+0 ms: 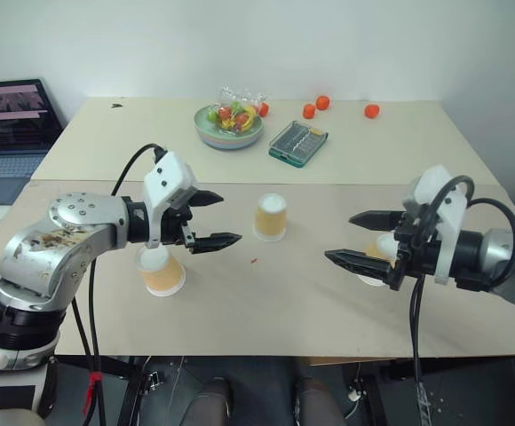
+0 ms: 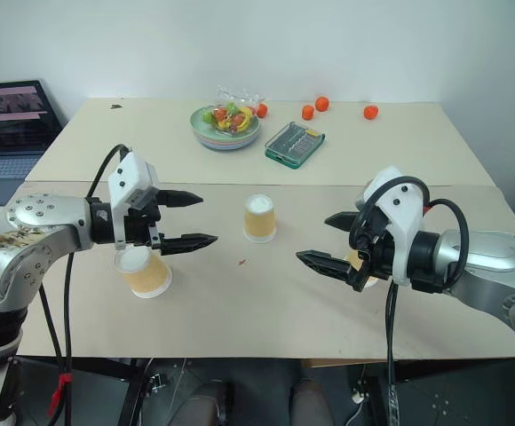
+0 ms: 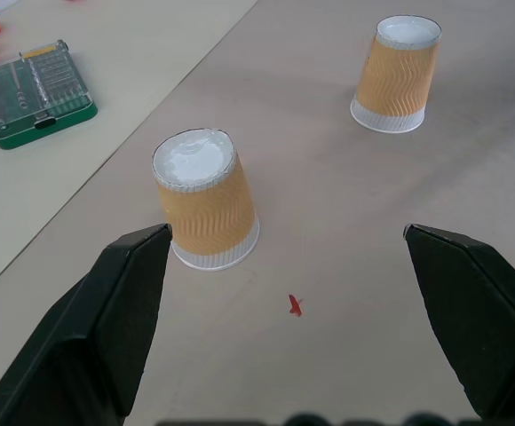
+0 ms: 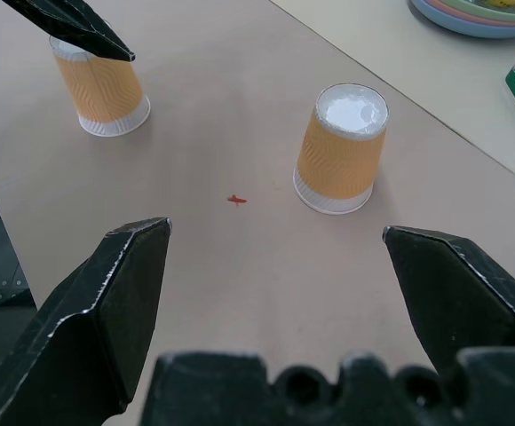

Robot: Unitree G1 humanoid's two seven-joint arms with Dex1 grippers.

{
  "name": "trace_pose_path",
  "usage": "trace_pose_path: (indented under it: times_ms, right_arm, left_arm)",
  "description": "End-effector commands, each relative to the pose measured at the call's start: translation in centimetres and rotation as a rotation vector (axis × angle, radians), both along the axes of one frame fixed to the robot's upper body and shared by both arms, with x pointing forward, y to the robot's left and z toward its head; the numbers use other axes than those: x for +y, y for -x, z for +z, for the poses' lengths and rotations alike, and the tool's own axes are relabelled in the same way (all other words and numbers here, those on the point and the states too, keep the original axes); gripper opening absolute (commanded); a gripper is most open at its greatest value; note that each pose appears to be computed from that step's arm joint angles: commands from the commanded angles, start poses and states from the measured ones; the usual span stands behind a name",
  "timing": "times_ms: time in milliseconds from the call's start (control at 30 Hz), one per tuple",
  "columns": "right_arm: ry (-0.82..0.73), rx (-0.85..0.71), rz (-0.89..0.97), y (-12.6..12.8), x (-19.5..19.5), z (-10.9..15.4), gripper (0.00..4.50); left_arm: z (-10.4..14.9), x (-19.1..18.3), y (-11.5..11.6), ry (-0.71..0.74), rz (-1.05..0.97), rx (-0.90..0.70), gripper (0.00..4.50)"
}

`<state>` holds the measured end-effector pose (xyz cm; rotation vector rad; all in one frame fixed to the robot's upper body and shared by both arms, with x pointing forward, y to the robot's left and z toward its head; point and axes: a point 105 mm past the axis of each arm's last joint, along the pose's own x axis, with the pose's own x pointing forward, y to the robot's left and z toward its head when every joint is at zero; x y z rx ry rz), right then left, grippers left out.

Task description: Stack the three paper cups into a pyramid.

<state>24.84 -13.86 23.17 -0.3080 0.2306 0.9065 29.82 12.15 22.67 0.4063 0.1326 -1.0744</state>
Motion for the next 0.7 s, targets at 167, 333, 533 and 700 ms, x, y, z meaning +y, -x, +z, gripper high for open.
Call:
trace_pose_path:
  times_ms: [167,333,533,700]
  right_arm:
    - [0.011,-0.049,-0.079,0.3,-1.9,0.8,4.5]
    - [-0.016,-0.083,-0.109,-0.7,-2.0,1.0,4.5]
    - [-0.009,-0.074,-0.094,-0.7,-1.8,0.6,4.5]
    - [-0.013,-0.088,-0.072,-1.1,-1.1,0.5,4.5]
  left_arm:
    - [2.8,0.7,-1.1,0.073,0.058,-0.066,4.47]
    - [2.9,0.7,-1.5,0.107,0.085,-0.066,4.47]
    - [2.6,0.9,-1.1,0.093,0.082,-0.071,4.47]
    - [2.8,1.1,-1.3,0.085,0.096,-0.074,4.47]
